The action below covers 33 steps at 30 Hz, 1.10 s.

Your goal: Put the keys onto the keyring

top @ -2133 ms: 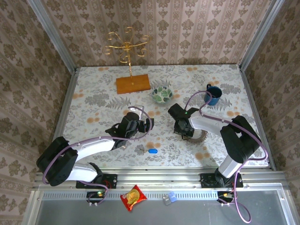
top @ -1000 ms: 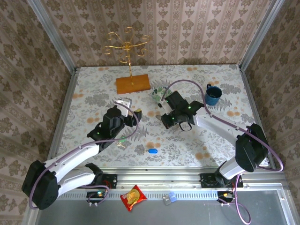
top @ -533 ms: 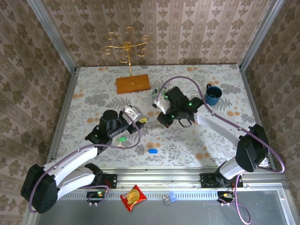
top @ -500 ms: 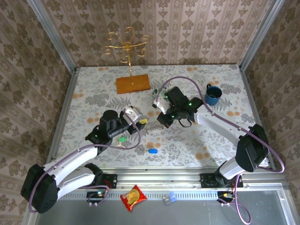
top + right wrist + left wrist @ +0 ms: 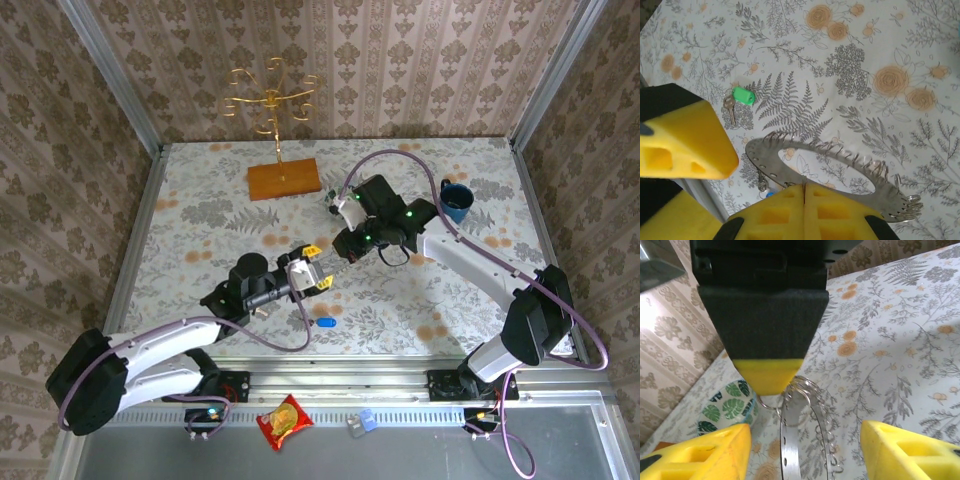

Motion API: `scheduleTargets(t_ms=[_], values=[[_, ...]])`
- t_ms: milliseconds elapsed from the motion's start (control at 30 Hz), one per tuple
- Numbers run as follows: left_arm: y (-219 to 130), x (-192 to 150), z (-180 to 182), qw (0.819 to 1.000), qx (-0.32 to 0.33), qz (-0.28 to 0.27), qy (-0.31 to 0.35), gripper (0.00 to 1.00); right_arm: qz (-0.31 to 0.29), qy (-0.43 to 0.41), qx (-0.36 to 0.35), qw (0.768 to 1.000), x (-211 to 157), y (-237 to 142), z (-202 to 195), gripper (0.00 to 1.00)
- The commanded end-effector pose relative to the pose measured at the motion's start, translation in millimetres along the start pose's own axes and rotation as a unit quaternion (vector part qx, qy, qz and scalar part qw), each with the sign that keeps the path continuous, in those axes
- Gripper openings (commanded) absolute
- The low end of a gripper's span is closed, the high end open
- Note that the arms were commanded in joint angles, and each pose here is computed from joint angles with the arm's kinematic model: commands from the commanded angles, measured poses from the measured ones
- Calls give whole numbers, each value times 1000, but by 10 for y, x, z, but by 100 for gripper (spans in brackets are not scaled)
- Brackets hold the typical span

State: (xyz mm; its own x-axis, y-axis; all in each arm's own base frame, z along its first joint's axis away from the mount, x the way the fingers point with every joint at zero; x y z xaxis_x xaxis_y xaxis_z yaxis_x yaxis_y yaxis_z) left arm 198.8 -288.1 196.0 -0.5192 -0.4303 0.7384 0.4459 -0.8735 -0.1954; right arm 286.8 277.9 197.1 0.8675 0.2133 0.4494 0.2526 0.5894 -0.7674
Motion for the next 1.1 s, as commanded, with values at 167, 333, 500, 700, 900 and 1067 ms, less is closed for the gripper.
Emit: scheduleTargets(t_ms=[167,333,500,700,900,1067], values=[[54,54,155,994,65,14,81,52,-13,156,8,988,63,-166,77,0],[74,74,138,992,69,14,104,51,-15,184,25,982,78,-224,153,0],[83,68,100,992,60,13,114,50,-16,187,28,982,82,-274,177,0],[94,29,69,991,51,22,124,56,-19,190,32,981,96,-315,204,0],[142,40,126,989,61,27,135,53,-18,192,38,980,104,-326,232,0],[217,54,197,986,78,27,143,49,-16,196,41,980,100,-326,244,0]])
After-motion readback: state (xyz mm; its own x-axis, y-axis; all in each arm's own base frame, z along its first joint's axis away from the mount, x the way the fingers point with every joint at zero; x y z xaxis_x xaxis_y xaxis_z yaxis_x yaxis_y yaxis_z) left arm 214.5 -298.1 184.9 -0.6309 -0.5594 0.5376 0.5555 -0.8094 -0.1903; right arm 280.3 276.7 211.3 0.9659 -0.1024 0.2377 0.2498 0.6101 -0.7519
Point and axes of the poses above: each hand's point on the last joint's axis, 136 mm out from that joint toward the fingers, its own y axis out along the fingers, its own z axis along the line the jaws close on, x = y × z, the point moved 1 cm from there along -y, back along the fingers, and after that the axes turned 14 degrees about y, right-handed, at the moved point
